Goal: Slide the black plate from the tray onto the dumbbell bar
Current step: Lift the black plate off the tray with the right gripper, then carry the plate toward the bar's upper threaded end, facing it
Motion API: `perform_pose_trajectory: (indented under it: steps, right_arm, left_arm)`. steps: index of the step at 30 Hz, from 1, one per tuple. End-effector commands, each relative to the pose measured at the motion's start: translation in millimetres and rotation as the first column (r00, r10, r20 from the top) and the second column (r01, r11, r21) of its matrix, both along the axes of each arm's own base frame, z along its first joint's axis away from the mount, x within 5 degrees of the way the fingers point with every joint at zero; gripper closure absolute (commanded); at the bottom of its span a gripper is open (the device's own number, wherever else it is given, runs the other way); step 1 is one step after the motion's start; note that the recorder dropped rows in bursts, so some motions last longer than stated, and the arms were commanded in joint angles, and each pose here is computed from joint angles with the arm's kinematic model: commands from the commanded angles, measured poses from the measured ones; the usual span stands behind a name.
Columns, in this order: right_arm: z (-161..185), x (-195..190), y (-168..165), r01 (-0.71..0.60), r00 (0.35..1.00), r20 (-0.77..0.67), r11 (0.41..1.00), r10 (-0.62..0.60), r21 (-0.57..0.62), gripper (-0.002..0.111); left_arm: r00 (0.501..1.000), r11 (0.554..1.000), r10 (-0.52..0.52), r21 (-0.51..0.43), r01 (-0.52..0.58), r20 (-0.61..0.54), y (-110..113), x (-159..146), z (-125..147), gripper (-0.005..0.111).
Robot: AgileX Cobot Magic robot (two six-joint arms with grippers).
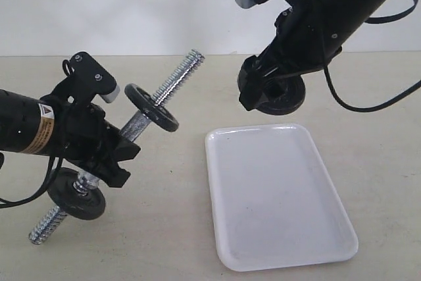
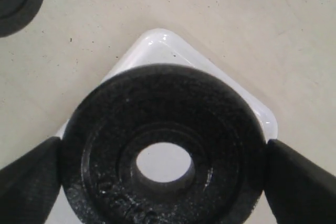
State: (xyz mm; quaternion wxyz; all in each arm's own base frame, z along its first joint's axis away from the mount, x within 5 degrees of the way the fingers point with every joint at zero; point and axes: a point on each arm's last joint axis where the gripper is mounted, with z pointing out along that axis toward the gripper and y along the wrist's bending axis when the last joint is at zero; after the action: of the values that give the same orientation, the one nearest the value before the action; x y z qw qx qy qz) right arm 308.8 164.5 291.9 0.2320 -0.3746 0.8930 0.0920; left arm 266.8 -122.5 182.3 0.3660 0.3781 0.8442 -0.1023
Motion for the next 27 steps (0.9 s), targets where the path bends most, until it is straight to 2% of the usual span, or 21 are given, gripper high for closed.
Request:
perform_pose_trajectory:
  steps: [1,9,12,15,18,21,27]
  right_arm:
    - [16.0,-1.4,4.0,-0.03,0.998,0.062,0.997,0.025,0.073,0.108]
    - [18.2,-2.6,9.1,-0.067,0.996,0.067,0.99,0.059,0.124,0.108]
    - [20.9,-4.3,14.4,-0.093,0.995,0.063,0.978,0.082,0.189,0.108]
    - [25.8,-1.6,12.7,-0.105,0.994,0.063,0.952,0.091,0.286,0.108]
    - [30.8,6.0,-4.3,-0.099,0.995,0.05,0.92,0.087,0.379,0.108]
    - [31.6,9.1,-13.5,-0.108,0.994,0.055,0.915,0.094,0.388,0.108]
    - [34.7,5.0,-8.0,-0.152,0.988,0.046,0.88,0.147,0.45,0.108]
  left_arm:
    - [0.997,0.999,0.031,-0.022,-0.029,0.067,1.7,0.9,18.0,0.102]
    - [0.995,0.996,-0.02,0.09,0.011,0.1,8.1,-4.3,7.6,0.102]
    - [0.992,0.991,-0.057,0.128,0.043,0.114,9.0,-5.6,5.6,0.102]
    - [0.991,0.99,-0.041,0.142,0.024,0.124,10.9,-4.4,5.7,0.102]
    - [0.99,0.987,-0.046,0.156,0.025,0.132,11.7,-3.9,5.7,0.102]
    - [0.99,0.987,-0.046,0.156,0.025,0.132,11.7,-3.9,5.7,0.102]
    - [0.99,0.988,-0.054,0.149,0.035,0.127,10.6,-4.6,5.7,0.102]
